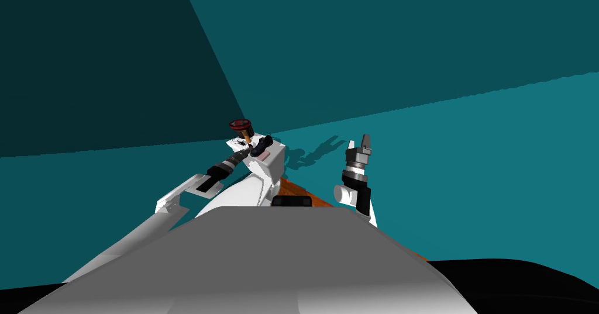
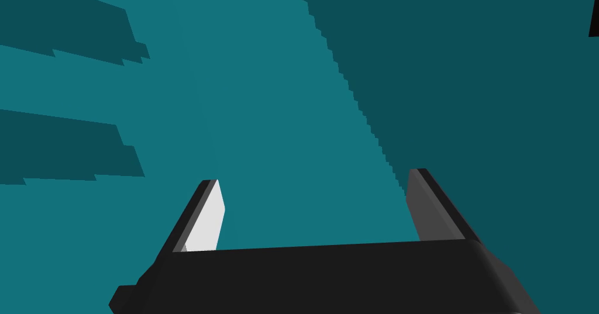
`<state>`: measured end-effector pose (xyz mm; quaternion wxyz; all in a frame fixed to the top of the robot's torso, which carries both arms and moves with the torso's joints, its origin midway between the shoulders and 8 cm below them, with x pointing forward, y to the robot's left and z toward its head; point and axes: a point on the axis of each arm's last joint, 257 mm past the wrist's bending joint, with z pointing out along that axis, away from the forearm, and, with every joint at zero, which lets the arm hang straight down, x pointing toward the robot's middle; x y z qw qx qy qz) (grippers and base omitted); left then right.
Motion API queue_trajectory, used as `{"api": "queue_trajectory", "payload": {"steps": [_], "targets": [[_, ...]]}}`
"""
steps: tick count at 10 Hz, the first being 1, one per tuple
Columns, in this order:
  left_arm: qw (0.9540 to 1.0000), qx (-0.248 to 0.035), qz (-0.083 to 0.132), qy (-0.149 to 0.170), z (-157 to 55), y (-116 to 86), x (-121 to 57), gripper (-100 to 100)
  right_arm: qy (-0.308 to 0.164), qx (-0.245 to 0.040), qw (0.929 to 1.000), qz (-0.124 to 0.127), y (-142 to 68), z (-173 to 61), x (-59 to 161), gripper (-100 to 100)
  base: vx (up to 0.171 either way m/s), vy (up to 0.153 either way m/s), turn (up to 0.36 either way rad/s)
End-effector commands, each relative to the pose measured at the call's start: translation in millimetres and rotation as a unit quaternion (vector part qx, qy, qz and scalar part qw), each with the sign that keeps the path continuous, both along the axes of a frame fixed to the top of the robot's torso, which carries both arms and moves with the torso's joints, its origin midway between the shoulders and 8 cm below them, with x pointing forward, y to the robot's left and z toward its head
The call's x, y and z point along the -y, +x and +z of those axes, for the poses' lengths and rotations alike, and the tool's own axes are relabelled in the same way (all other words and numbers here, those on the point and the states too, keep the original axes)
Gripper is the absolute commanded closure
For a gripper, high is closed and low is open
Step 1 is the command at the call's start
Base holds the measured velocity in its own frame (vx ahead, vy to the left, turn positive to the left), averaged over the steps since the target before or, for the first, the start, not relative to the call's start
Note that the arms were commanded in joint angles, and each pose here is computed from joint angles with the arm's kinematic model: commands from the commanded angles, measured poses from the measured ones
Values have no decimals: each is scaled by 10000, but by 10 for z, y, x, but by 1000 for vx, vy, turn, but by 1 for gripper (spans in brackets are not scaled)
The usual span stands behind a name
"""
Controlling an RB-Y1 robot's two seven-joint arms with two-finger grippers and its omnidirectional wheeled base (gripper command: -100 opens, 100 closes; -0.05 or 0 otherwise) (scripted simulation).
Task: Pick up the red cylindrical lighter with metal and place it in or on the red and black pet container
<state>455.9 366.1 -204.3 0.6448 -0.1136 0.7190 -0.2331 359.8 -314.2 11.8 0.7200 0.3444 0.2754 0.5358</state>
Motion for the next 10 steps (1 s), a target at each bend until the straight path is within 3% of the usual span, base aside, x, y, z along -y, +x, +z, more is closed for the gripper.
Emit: {"api": "queue_trajectory", "payload": {"steps": [1, 2, 6, 7, 8, 10], "targets": [[10000, 0, 0, 0, 0, 0, 0, -100, 0, 0, 10000, 0, 0, 0, 0, 0, 0, 0, 0], [10000, 0, 0, 0, 0, 0, 0, 100, 0, 0, 10000, 0, 0, 0, 0, 0, 0, 0, 0], [10000, 0, 0, 0, 0, 0, 0, 100, 0, 0, 10000, 0, 0, 0, 0, 0, 0, 0, 0], [10000, 0, 0, 0, 0, 0, 0, 0, 0, 0, 10000, 0, 0, 0, 0, 0, 0, 0, 0], [9998, 32, 144, 160, -16, 52, -115, -100, 0, 0, 10000, 0, 0, 0, 0, 0, 15, -35, -3], [9989, 71, 308, 355, -27, 112, -245, -100, 1, 0, 10000, 0, 0, 0, 0, 0, 28, -65, 2]]}}
